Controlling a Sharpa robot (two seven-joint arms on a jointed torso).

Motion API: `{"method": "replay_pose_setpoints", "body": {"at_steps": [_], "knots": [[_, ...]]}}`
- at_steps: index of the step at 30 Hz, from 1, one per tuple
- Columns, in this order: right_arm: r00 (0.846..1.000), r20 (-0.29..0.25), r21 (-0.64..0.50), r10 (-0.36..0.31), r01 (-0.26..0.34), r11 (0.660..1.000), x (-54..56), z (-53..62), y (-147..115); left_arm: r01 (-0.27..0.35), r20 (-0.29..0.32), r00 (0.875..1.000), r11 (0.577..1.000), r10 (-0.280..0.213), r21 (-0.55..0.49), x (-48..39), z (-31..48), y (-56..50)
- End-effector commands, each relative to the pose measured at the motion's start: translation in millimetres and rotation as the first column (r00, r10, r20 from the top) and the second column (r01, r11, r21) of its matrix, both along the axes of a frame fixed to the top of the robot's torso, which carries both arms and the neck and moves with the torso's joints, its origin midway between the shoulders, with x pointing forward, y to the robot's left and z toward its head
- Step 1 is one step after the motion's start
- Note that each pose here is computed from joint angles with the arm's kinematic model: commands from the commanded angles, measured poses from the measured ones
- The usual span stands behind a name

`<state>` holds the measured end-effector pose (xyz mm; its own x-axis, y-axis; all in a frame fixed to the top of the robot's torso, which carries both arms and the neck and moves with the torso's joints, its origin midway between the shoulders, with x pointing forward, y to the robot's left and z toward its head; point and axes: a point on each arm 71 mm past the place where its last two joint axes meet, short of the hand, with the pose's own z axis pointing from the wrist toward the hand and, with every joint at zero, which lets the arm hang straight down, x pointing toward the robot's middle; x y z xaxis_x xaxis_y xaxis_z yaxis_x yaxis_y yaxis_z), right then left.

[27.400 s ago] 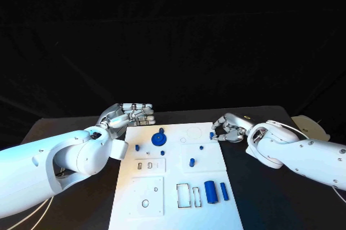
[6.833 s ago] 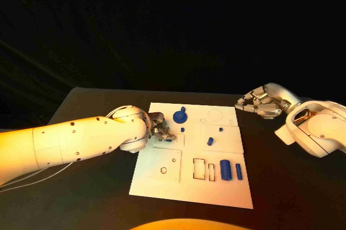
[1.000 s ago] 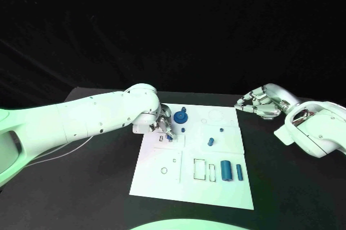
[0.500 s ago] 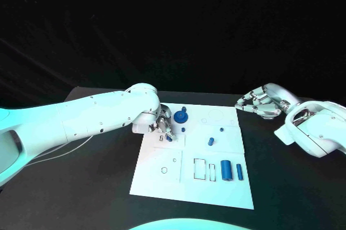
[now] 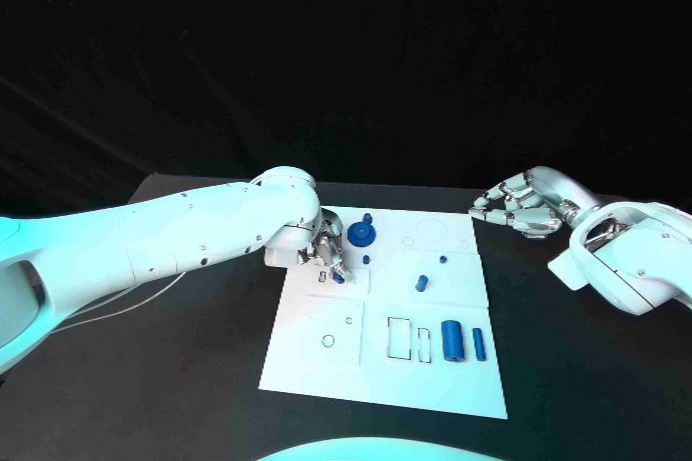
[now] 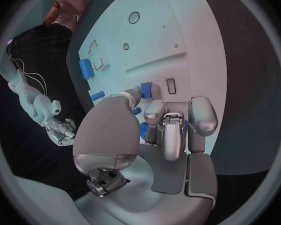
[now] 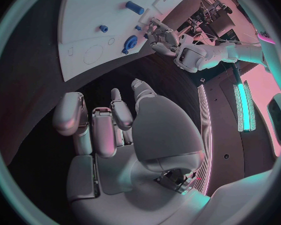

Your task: Assemble the parts on the task board

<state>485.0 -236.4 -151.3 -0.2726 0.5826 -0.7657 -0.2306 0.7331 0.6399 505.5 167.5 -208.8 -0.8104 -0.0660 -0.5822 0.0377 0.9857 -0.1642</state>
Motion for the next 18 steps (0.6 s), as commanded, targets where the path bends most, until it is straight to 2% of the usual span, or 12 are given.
{"method": "replay_pose_setpoints", "body": {"at_steps": [1, 18], "knots": [[1.0, 0.001, -0.005, 0.007, -0.007, 1.0, -0.4, -0.2, 0.6, 0.021, -0.03, 0.999, 0.999, -0.02, 0.034, -3.2, -6.7, -0.3], [1.0, 0.001, -0.004, 0.007, -0.007, 1.0, -0.6, -0.2, 0.4, 0.029, -0.04, 0.999, 0.999, -0.027, 0.043, -2.7, -8.7, -2.0]]}}
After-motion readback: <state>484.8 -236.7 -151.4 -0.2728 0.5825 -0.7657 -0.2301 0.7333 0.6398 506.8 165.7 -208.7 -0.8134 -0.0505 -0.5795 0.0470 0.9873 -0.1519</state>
